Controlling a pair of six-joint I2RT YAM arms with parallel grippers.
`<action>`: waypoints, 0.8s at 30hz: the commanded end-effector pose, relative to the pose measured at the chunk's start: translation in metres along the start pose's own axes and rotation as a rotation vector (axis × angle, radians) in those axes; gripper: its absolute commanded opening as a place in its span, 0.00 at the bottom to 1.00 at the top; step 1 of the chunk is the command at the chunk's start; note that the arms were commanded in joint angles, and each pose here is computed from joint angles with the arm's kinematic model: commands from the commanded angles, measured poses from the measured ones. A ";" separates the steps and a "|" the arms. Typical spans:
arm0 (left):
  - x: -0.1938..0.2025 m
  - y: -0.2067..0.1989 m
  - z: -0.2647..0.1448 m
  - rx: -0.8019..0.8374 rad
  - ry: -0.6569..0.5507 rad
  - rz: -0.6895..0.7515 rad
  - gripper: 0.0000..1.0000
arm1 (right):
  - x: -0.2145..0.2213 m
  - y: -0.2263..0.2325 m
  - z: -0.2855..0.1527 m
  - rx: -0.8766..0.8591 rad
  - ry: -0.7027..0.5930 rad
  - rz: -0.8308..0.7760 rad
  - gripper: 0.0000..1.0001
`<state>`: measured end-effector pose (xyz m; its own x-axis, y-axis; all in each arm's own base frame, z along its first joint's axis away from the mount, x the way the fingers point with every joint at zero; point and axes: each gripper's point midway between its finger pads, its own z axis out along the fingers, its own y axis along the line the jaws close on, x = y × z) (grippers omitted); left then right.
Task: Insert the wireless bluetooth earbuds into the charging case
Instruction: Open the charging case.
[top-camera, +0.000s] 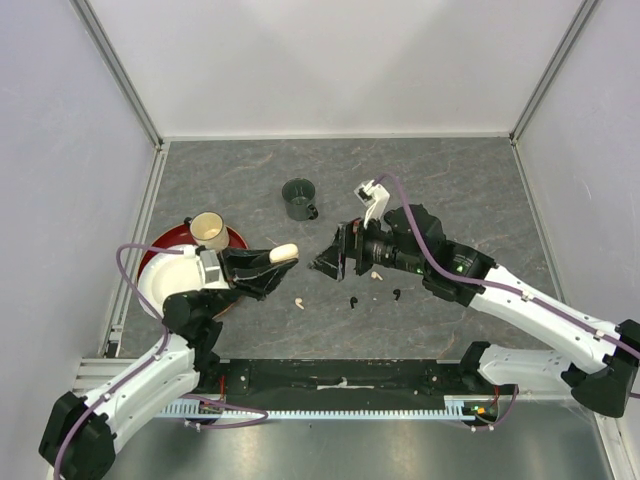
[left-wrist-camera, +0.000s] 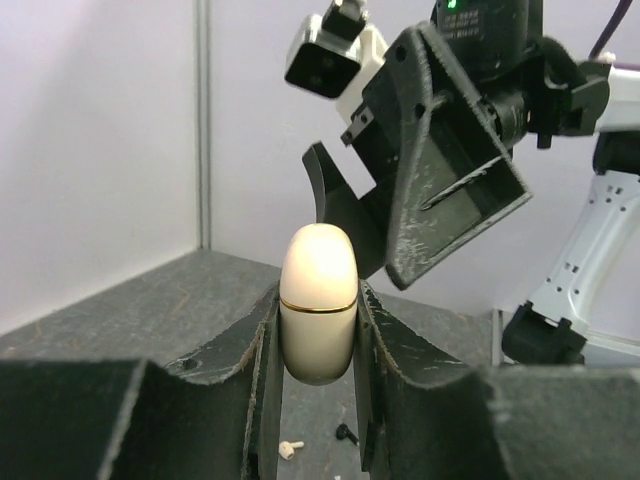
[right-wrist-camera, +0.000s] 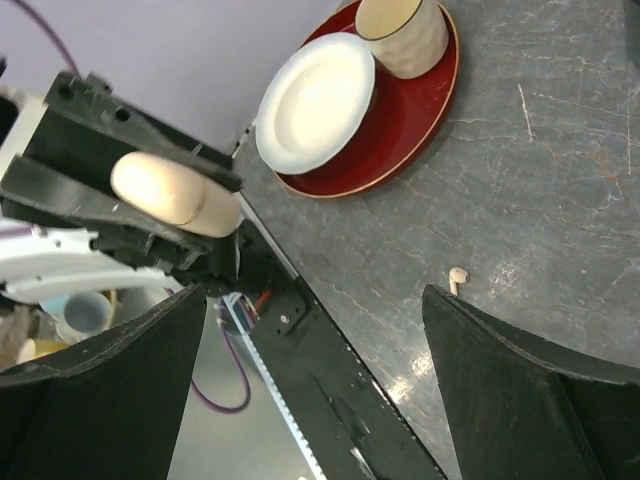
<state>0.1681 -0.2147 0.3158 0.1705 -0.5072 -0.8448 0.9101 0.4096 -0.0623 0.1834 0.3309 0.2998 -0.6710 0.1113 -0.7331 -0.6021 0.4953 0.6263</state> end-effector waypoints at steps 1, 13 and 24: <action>-0.018 -0.018 0.009 0.108 -0.049 -0.002 0.02 | -0.015 0.021 -0.009 -0.023 -0.028 -0.185 0.96; -0.016 -0.029 0.012 0.184 -0.029 0.007 0.02 | -0.017 0.020 0.003 0.004 -0.039 -0.153 0.95; -0.005 -0.047 0.010 0.306 0.047 0.000 0.02 | -0.026 0.023 0.002 0.002 -0.093 -0.102 0.96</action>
<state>0.1527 -0.2336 0.3114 0.1305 -0.4681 -0.8740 0.9626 0.2709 -0.0014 0.1790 0.3417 0.3111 -0.5886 0.0427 -0.8073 -0.6808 0.5123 0.5234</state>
